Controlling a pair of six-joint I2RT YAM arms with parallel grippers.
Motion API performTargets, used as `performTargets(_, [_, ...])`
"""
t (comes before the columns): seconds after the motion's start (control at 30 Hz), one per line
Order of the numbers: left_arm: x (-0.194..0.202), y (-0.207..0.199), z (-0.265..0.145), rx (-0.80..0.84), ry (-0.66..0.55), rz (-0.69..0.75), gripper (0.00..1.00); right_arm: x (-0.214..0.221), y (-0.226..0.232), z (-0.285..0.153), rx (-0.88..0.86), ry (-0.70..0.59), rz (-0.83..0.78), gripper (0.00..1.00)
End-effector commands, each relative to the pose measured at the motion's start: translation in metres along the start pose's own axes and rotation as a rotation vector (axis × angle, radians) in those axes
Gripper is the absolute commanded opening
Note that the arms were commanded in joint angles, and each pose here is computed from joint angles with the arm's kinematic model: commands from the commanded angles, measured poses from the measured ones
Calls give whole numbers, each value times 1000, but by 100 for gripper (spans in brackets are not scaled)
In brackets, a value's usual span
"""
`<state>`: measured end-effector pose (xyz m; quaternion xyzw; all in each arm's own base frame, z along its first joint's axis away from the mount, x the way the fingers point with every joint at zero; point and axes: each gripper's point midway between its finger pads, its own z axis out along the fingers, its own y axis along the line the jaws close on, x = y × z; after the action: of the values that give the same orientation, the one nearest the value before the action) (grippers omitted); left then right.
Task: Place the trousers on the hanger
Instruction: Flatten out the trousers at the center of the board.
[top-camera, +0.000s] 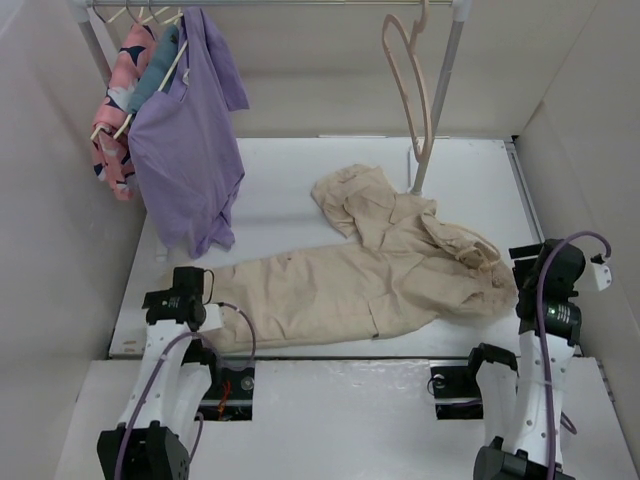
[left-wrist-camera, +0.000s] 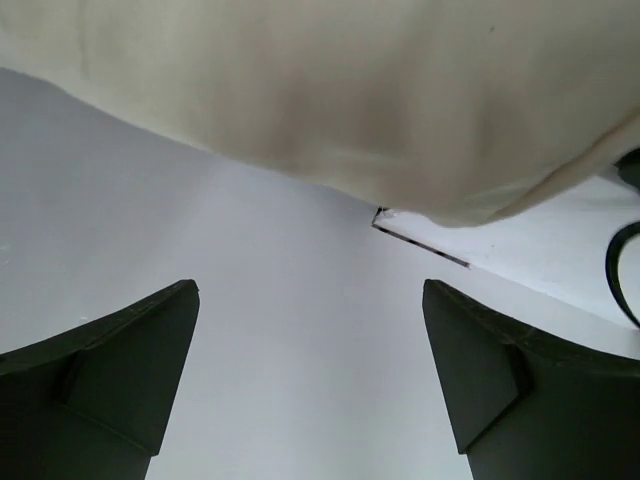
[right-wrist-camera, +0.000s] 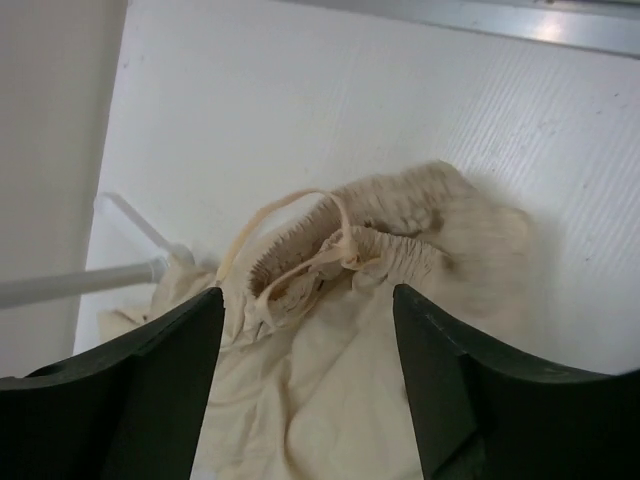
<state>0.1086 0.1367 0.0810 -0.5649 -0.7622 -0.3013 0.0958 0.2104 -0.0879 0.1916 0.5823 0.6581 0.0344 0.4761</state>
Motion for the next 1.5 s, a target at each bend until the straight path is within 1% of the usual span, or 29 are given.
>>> performTargets(0.0, [2, 26, -29, -13, -86, -102, 93, -42, 7, -12, 45, -155, 74, 75])
performTargets(0.13, [-21, 49, -56, 50, -287, -173, 93, -48, 29, -13, -43, -151, -32, 76])
performTargets(0.17, [-34, 50, -62, 73, -369, -186, 93, -47, 31, -11, -52, -142, -51, 76])
performTargets(0.23, [-46, 50, -75, 133, -449, -203, 93, -42, 41, -10, -100, -112, -83, 75])
performTargets(0.33, [-70, 49, -86, 187, -552, -251, 91, -21, 61, -4, -210, -10, -173, 73])
performTargets(0.43, [-96, 42, -94, 257, -635, -229, 90, 2, 71, 3, -236, 98, -239, 82])
performTargets(0.47, [-104, 42, -99, 287, -657, -239, 90, 15, 83, -2, -261, 131, -269, 92])
performTargets(0.53, [-131, 43, -115, 317, -750, -216, 90, 24, 85, -6, -224, 113, -264, 100])
performTargets(0.57, [-142, 46, -122, 327, -780, -231, 90, 48, 92, -18, -261, 173, -294, 100])
performTargets(0.6, [-158, 57, -127, 325, -817, -251, 90, 63, 96, -18, -257, 219, -260, 100])
performTargets(0.63, [-178, 49, -139, 375, -854, -256, 90, 76, 95, -17, -247, 256, -255, 100])
performTargets(0.7, [-205, 56, -148, 391, -883, -263, 91, 109, 93, -16, -223, 371, -249, 100])
performTargets(0.73, [-219, 55, -156, 391, -902, -246, 91, 117, 89, -12, -189, 396, -210, 100])
performTargets(0.77, [-229, 55, -158, 417, -903, -299, 91, 121, 87, -8, -168, 405, -198, 100])
performTargets(0.87, [-262, 93, -173, 358, -973, -379, 94, 119, 90, 15, -125, 374, -168, 100])
performTargets(0.9, [-270, 106, -176, 348, -980, -447, 95, 117, 91, 24, -116, 370, -153, 100])
performTargets(0.93, [-289, 138, -184, 292, -1031, -506, 96, 113, 85, 40, -59, 359, -140, 100])
performTargets(1.0, [-305, 176, -189, 227, -1043, -615, 96, 112, 88, 53, -47, 378, -112, 100])
performTargets(1.03, [-314, 194, -191, 234, -1056, -702, 96, 107, 86, 63, -29, 371, -87, 100])
performTargets(1.07, [-333, 226, -198, 226, -1091, -759, 96, 112, 78, 73, 4, 382, -76, 100])
performTargets(1.13, [-346, 258, -197, 278, -1119, -856, 96, 108, 80, 87, 6, 370, -52, 100])
performTargets(1.17, [-351, 288, -219, 277, -1189, -902, 96, 108, 69, 101, 49, 367, -42, 100])
performTargets(1.2, [-371, 292, -199, 334, -1154, -907, 96, 107, 66, 109, 63, 360, -33, 100])
performTargets(1.23, [-383, 297, -203, 371, -1181, -898, 96, 106, 63, 116, 74, 364, -20, 96])
performTargets(1.27, [-392, 304, -205, 385, -1196, -897, 96, 97, 59, 129, 83, 338, -2, 86])
performTargets(1.3, [-408, 317, -206, 387, -1227, -887, 96, 101, 47, 138, 121, 360, -9, 72])
performTargets(1.37, [-425, 323, -217, 436, -1297, -838, 96, 95, 46, 147, 129, 353, 1, 47])
performTargets(1.4, [-433, 327, -232, 434, -1343, -797, 96, 89, 47, 148, 127, 342, 11, 24])
performTargets(1.47, [-461, 319, -239, 401, -1382, -686, 96, 90, 44, 153, 138, 342, -20, 13])
